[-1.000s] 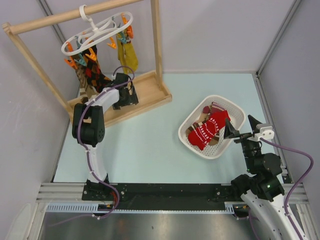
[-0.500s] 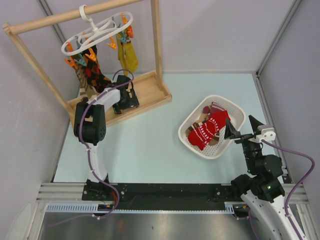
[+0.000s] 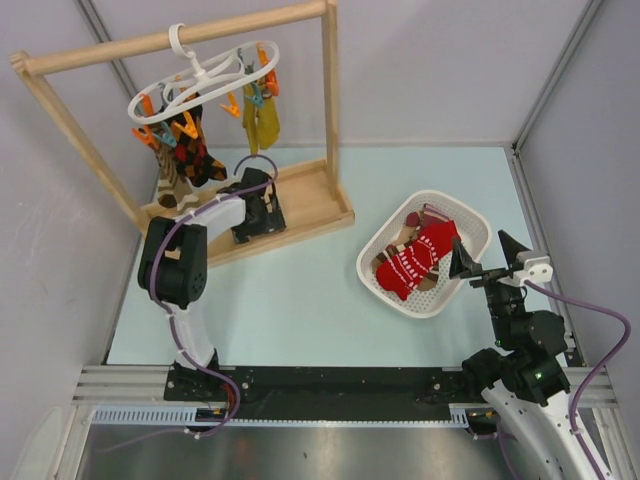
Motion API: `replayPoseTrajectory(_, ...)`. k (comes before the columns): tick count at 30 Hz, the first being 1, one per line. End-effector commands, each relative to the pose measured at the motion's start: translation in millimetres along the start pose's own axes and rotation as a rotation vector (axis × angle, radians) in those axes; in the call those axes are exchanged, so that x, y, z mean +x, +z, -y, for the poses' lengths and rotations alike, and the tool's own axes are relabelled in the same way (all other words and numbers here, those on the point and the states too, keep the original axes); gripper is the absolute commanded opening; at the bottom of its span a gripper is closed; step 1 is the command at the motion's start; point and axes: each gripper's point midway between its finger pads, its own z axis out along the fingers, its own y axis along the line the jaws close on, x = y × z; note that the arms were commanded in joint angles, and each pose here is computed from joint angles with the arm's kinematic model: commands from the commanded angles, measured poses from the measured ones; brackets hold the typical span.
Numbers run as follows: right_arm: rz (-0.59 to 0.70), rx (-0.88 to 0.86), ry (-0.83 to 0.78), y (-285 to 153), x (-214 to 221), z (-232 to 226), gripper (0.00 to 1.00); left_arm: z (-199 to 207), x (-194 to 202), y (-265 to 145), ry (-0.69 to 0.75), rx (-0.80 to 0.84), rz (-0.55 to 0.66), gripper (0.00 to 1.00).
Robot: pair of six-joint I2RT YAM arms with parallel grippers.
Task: Clip the socks to the hanger
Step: Move the clothesline to the center of the board.
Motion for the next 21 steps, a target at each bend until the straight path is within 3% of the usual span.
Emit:
replayPoseTrajectory(1, 0.058, 0.001, 0.009, -1.5, -15.3, 1.0, 1.00, -5.6, 86.0, -29.3, 0.134, -0.014, -0.223, 1.00)
replayPoseTrajectory(9, 0.060, -0.005, 0.011, -1.6, -15.4, -0.1, 1.00, -2.0, 140.1, -47.3, 0.158, 0.020, -0.271, 1.00)
replayPoseTrajectory(21, 0.063, -0.012, 0.008, -2.4, -16.6, -1.0, 1.00, 19.7, 148.8, -79.3, 0.141, 0.084, -0.210, 1.00)
